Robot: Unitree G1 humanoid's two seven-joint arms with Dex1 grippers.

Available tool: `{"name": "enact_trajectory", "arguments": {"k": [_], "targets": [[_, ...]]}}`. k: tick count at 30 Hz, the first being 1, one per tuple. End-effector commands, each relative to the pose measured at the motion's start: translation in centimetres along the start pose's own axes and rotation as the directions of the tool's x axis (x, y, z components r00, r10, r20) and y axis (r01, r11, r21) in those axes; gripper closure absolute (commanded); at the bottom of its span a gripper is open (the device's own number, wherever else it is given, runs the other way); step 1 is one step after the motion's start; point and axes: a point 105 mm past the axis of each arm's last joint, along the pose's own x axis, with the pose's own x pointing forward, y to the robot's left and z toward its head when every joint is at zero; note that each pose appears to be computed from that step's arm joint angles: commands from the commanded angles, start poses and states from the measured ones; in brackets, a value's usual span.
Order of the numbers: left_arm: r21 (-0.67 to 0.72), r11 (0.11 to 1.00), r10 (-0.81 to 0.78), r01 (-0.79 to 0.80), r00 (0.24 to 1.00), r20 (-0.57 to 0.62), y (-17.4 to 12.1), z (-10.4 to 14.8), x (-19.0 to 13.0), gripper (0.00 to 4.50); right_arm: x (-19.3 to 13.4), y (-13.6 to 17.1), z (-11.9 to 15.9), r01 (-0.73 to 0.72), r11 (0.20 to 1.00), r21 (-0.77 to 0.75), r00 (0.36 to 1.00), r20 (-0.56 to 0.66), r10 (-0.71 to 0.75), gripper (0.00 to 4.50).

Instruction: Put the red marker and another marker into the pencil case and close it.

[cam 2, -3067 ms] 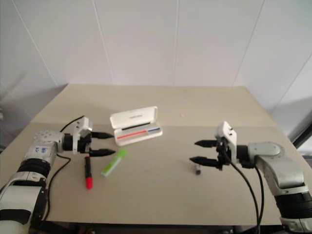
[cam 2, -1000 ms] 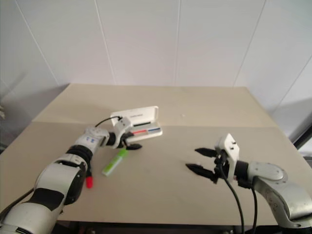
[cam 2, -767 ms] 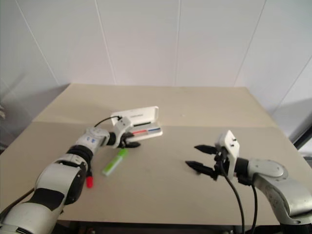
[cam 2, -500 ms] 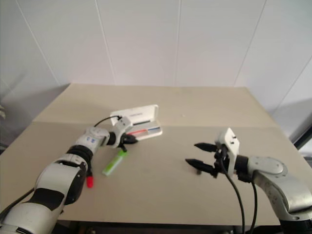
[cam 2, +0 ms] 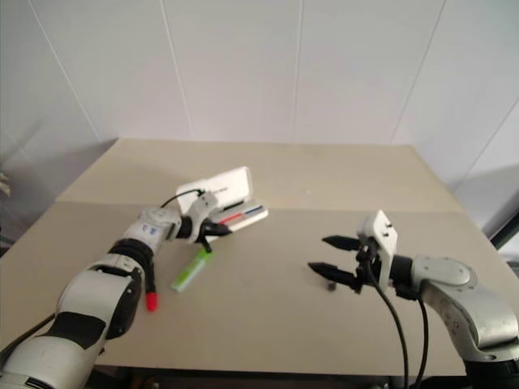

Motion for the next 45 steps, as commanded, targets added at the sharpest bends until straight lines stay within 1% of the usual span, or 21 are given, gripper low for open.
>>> {"name": "enact_trajectory", "arguments": {"k": [1, 4, 8, 11, 14, 18, 20, 23, 26, 32, 35, 39, 45], "targets": [[0.115, 0.991, -0.082, 0.068, 0.989, 0.124, -0.4, 3.4, -1.3, 4.49, -0.5, 0.1, 1.0, -0.004, 0.999, -0.043, 1.000, 0.015, 0.005, 0.00], [0.190, 0.974, -0.154, 0.124, 0.977, 0.150, -1.2, 3.9, -2.2, 4.49, -0.8, 0.6, 0.7, -0.032, 0.999, -0.032, 0.999, 0.001, 0.032, 0.00], [0.246, 0.950, -0.240, 0.192, 0.953, 0.184, -2.2, 4.9, -3.5, 4.49, -1.3, 0.5, 0.7, -0.033, 0.999, -0.031, 0.999, -0.014, 0.033, 0.00], [0.283, 0.928, -0.300, 0.244, 0.937, 0.177, -3.4, 4.9, -4.1, 4.49, -1.8, 0.3, 0.7, -0.030, 0.999, -0.026, 0.999, -0.018, 0.029, 0.00], [0.325, 0.903, -0.352, 0.282, 0.919, 0.179, -4.9, 4.9, -4.4, 4.49, -2.8, 0.4, 0.0, -0.033, 0.999, -0.008, 0.999, -0.033, 0.032, 0.00], [0.334, 0.884, -0.396, 0.325, 0.903, 0.169, -7.0, 4.3, -4.4, 4.49, -4.1, 0.8, 0.1, -0.042, 0.999, 0.011, 0.999, 0.005, 0.041, 0.00], [0.345, 0.871, -0.421, 0.350, 0.893, 0.158, -8.1, 4.0, -4.2, 4.49, -4.7, 0.8, 1.0, -0.038, 0.999, 0.007, 0.995, 0.093, 0.037, 0.00], [0.365, 0.860, -0.435, 0.356, 0.885, 0.163, -9.2, 4.0, -4.2, 4.49, -5.1, 0.7, 0.9, -0.021, 1.000, -0.002, 0.995, 0.094, 0.021, 0.00], [0.384, 0.848, -0.449, 0.364, 0.879, 0.159, -10.3, 3.4, -4.0, 4.49, -5.3, 0.9, 0.7, -0.015, 1.000, 0.002, 0.996, 0.092, 0.015, 0.00], [0.428, 0.834, -0.436, 0.347, 0.891, 0.128, -11.3, 1.9, -3.5, 4.49, -5.3, 1.1, 0.3, 0.004, 1.000, 0.007, 0.997, 0.082, -0.004, 0.00], [0.425, 0.832, -0.436, 0.356, 0.894, 0.103, -11.7, 1.0, -3.4, 4.49, -5.3, 1.1, 0.3, 0.009, 1.000, 0.006, 0.997, 0.080, -0.010, 0.00], [0.363, 0.842, -0.435, 0.399, 0.900, 0.020, -12.5, -1.5, -2.8, 4.49, -5.1, 1.0, 0.3, 0.015, 1.000, 0.004, 0.997, 0.079, -0.015, 0.00], [0.373, 0.833, -0.448, 0.409, 0.894, 0.021, -13.7, -2.3, -2.3, 4.49, -4.6, 0.9, 0.3, 0.014, 1.000, 0.004, 0.997, 0.081, -0.014, 0.00]]}}
